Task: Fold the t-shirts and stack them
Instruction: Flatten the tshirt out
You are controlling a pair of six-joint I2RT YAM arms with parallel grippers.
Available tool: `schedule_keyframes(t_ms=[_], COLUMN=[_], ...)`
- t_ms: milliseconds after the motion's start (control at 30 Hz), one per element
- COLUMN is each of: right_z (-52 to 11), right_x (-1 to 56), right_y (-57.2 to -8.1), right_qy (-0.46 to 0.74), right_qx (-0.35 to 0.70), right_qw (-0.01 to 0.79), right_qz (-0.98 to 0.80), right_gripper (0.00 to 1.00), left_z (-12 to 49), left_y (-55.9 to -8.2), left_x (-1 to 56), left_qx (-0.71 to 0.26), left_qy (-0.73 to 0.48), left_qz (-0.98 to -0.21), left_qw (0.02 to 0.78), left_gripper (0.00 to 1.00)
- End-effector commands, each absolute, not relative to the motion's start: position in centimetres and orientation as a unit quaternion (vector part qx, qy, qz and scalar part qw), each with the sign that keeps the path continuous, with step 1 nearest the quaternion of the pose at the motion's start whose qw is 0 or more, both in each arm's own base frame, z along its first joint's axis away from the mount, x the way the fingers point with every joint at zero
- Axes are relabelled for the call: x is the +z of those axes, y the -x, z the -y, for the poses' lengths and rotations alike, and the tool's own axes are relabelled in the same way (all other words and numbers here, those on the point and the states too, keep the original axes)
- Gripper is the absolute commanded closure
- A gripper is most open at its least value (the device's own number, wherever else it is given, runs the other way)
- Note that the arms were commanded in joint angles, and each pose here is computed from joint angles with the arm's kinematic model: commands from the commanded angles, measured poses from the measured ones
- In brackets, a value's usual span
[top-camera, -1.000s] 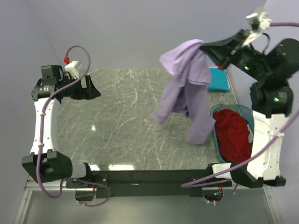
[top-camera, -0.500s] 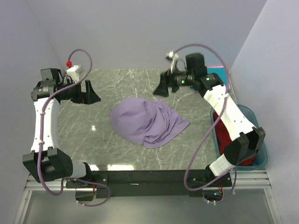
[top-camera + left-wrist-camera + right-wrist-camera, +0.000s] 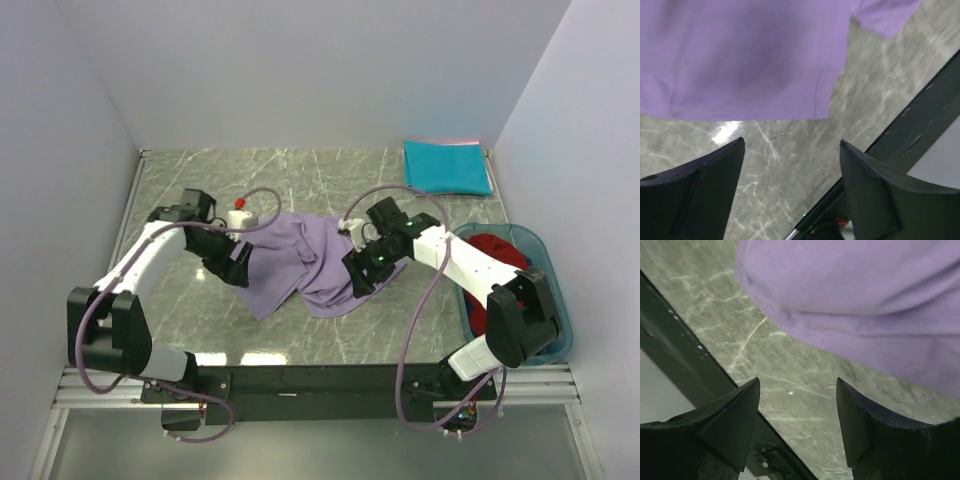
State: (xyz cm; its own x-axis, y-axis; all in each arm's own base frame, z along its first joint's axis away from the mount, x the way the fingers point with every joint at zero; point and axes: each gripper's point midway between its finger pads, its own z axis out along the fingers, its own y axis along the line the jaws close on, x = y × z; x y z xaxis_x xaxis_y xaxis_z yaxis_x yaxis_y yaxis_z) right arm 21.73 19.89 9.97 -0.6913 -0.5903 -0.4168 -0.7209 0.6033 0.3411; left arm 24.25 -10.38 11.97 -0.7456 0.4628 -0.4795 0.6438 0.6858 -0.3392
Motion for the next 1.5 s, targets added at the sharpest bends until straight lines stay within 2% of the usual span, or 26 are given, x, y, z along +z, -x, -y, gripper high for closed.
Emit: schedule_keyframes(t_ms=[0,133,367,433,600,833,867,933,967,1100,1333,1467], right_z=[-21.0,-21.8,-21.4,-21.0,-18.4,-13.7,-13.6,-14.0,-14.7,-17.3,-21.7,-22.8], right_x=[8.5,6.4,2.8,1.9,1.4,3.9,6.0,8.3,11.3,15.4,11.9,9.0], right_y=[-22.9,-24.2,-26.4,-26.8,-29.9,-38.6,-40.5,-40.9,-41.4,-37.6,-26.7,-24.6], right_qy=[0.406,0.416,0.419,0.423,0.404,0.358,0.348,0.352,0.355,0.391,0.445,0.458], right_qx=[0.194,0.152,0.082,0.063,0.018,-0.040,-0.039,-0.014,0.001,0.067,0.139,0.129], right_qw=[0.165,0.180,0.187,0.179,0.178,0.208,0.234,0.244,0.272,0.280,0.215,0.193], right_qz=[-0.878,-0.878,-0.885,-0.886,-0.897,-0.909,-0.907,-0.903,-0.894,-0.874,-0.858,-0.858], right_gripper=[0.31,0.32,0.35,0.36,0.38,0.38,0.37,0.34,0.31,0.30,0.41,0.43], left_z=[9.9,9.2,7.6,6.9,4.3,-3.4,-3.9,-4.3,-4.1,-1.2,2.6,3.6], left_y=[-26.2,-27.7,-30.0,-30.3,-31.4,-35.6,-37.3,-37.9,-38.5,-36.6,-29.6,-26.4], left_x=[9.6,7.3,4.3,3.2,2.1,2.7,4.1,5.9,7.2,11.9,10.9,8.1], left_qx=[-0.176,-0.134,-0.074,-0.054,-0.016,-0.001,-0.009,-0.038,-0.048,-0.108,-0.191,-0.173], left_qy=[-0.304,-0.281,-0.231,-0.217,-0.188,-0.091,-0.088,-0.081,-0.100,-0.162,-0.205,-0.231], left_qz=[-0.918,-0.936,-0.958,-0.966,-0.976,-0.990,-0.987,-0.985,-0.980,-0.955,-0.943,-0.947], left_qw=[0.185,0.166,0.150,0.132,0.111,0.110,0.131,0.150,0.168,0.222,0.180,0.140], left_gripper=[0.23,0.25,0.37,0.43,0.45,0.51,0.50,0.47,0.39,0.26,0.26,0.28])
